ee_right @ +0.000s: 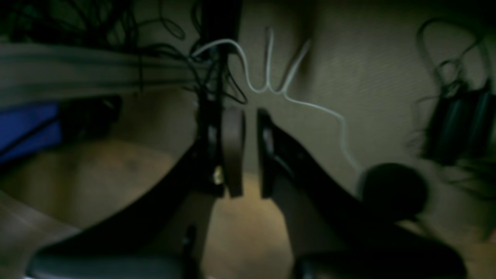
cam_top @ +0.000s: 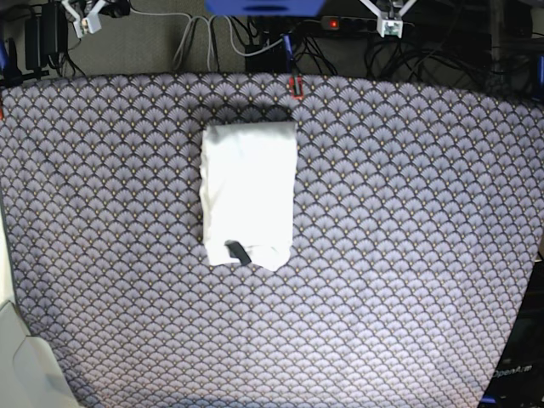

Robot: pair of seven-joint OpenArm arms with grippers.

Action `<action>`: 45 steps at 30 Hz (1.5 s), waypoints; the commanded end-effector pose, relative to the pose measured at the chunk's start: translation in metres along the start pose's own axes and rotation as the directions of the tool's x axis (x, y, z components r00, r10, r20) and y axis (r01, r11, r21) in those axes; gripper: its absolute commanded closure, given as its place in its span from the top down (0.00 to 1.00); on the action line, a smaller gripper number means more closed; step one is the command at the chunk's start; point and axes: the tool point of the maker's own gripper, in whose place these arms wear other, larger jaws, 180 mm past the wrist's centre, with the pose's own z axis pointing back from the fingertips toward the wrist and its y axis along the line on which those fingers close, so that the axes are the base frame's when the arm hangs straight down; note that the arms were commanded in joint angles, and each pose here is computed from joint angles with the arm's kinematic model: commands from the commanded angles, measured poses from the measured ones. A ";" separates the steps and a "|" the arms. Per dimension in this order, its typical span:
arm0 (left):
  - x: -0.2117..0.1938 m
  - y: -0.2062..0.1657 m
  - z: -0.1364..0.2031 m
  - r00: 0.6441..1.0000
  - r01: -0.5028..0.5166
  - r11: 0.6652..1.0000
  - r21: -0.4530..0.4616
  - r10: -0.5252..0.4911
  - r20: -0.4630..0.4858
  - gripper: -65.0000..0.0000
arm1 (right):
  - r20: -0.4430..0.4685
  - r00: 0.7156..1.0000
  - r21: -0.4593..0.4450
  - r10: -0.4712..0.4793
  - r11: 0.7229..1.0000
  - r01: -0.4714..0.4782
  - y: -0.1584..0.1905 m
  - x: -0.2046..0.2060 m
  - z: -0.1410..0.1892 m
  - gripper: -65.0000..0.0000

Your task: Fold the T-shirt properly

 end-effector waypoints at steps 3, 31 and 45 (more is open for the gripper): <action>-0.015 -0.010 -0.020 1.000 0.009 1.000 -0.015 -0.009 -0.013 0.00 | 0.000 0.995 -0.033 -0.096 0.995 0.096 -0.021 -0.018 -0.019 0.08; -0.067 0.039 -0.120 0.980 0.001 0.974 0.228 0.045 -0.195 0.00 | -0.196 0.967 -0.400 0.166 0.886 -0.233 -0.040 -0.058 -0.083 0.09; -0.052 0.041 -0.125 0.985 0.000 0.973 0.229 0.039 -0.166 0.00 | -0.201 0.966 -0.413 0.164 0.880 -0.236 -0.008 -0.064 -0.095 0.09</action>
